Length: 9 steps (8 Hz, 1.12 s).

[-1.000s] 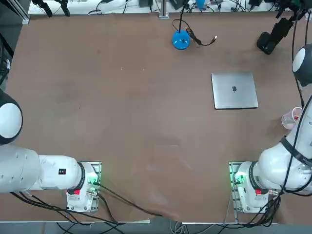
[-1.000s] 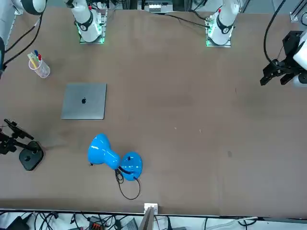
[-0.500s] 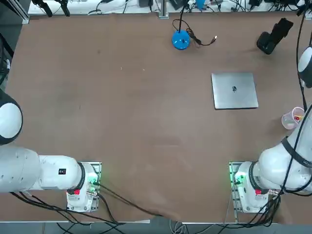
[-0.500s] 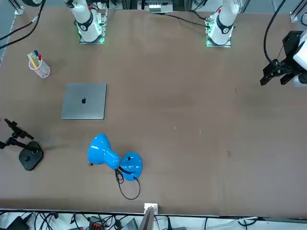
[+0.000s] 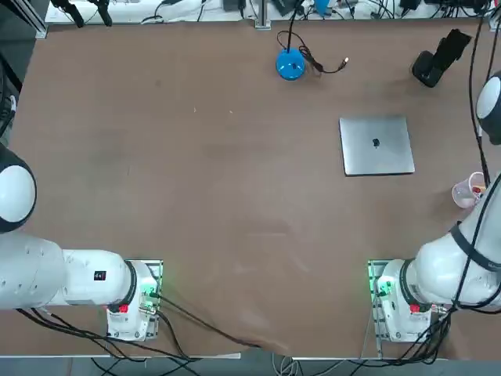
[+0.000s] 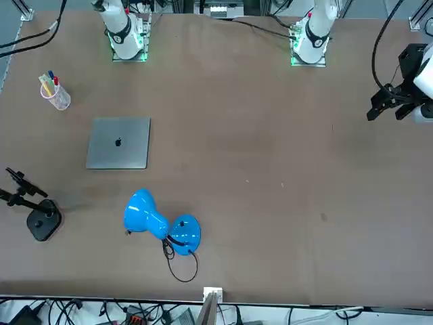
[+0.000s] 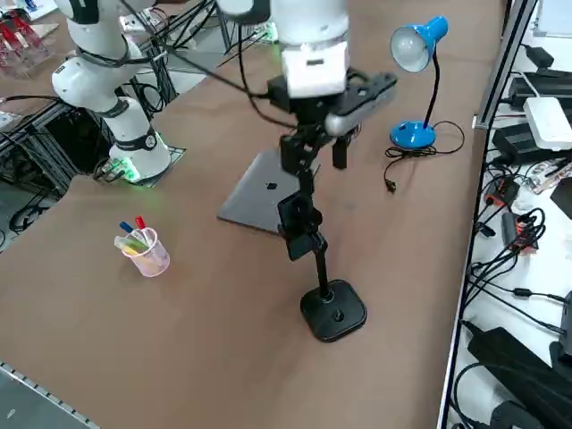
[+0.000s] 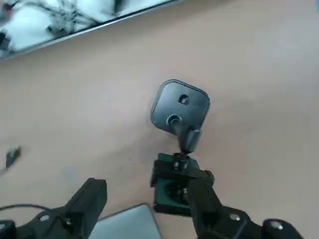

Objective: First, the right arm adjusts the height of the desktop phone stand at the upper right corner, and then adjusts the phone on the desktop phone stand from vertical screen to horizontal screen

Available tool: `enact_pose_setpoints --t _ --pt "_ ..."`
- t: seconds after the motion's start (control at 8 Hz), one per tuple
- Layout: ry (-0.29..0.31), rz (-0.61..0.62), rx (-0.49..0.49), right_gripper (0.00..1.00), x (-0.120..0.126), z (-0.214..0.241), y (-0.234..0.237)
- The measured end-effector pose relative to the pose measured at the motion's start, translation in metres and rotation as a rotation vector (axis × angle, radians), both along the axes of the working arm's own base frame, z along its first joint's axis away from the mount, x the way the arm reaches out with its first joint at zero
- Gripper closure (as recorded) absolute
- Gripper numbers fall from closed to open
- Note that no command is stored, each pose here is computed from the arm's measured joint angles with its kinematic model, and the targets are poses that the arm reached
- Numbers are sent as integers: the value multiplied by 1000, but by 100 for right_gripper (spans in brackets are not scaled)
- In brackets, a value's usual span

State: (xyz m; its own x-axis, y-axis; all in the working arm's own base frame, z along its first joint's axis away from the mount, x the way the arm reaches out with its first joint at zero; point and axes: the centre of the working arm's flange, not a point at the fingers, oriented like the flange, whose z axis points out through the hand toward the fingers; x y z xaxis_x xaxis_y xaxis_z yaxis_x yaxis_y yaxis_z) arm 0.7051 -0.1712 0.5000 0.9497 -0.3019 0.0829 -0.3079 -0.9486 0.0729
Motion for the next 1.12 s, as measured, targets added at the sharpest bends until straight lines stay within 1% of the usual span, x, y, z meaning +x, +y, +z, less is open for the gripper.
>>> enact_pose_setpoints --t 0.25,0.5,0.62,0.88,1.12 --pt "38 203 -88 1 8 3 40" --pt "107 346 -218 1 16 -8 88" --pt "151 399 -274 1 23 -27 114" --pt "256 502 -380 1 34 -86 157" --pt "375 607 -514 1 39 -145 183"
